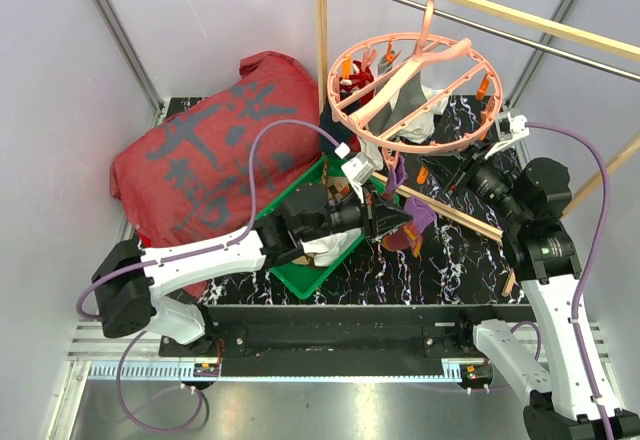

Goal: Clip the socks to the hanger
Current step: Clamp the sock onto the hanger.

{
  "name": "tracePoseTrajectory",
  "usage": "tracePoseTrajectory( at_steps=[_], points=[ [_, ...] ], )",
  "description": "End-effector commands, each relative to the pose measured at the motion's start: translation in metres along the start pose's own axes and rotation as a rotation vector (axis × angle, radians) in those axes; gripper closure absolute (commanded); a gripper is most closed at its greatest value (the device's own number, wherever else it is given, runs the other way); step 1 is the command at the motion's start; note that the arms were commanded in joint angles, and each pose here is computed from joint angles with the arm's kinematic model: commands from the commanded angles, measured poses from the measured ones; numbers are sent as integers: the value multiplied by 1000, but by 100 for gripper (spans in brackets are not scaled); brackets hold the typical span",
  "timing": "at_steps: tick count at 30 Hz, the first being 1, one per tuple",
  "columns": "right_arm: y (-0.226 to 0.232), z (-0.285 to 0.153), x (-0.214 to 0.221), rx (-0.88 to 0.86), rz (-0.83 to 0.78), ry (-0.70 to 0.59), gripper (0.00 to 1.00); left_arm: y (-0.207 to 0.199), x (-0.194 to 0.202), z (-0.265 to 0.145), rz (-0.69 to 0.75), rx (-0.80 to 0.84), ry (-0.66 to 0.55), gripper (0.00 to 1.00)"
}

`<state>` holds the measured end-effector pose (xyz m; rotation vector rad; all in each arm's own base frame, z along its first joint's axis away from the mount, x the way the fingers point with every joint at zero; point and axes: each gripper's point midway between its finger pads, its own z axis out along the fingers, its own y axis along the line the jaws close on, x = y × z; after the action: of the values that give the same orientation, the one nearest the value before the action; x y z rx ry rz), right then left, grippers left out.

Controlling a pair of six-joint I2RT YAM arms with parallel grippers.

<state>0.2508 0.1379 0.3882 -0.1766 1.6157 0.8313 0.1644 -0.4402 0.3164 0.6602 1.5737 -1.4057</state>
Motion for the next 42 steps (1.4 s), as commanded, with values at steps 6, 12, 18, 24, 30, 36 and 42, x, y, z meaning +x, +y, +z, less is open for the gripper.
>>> tracePoseTrajectory(
  at_steps=[6,12,18,24,30,36,42],
  points=[
    [25,-11,-20,-81,-58,-58,88,1,-55,12,-60,-44,-173,100],
    [25,-11,-15,-94,-61,-53,87,11,-59,13,-116,-53,-178,100],
    [25,-10,-13,-105,-65,-47,87,9,-62,14,-136,-20,-182,100],
    [22,-9,-10,-100,-68,-44,87,-2,-70,13,-122,29,-200,100],
    [23,-8,-6,-116,-67,-31,87,-7,-71,13,-117,57,-199,100],
    [31,-9,-7,-156,-75,-26,87,-6,-70,17,-116,52,-191,100],
    [41,-12,-6,-208,-81,-18,87,-5,-72,20,-116,47,-191,100]
  ],
)
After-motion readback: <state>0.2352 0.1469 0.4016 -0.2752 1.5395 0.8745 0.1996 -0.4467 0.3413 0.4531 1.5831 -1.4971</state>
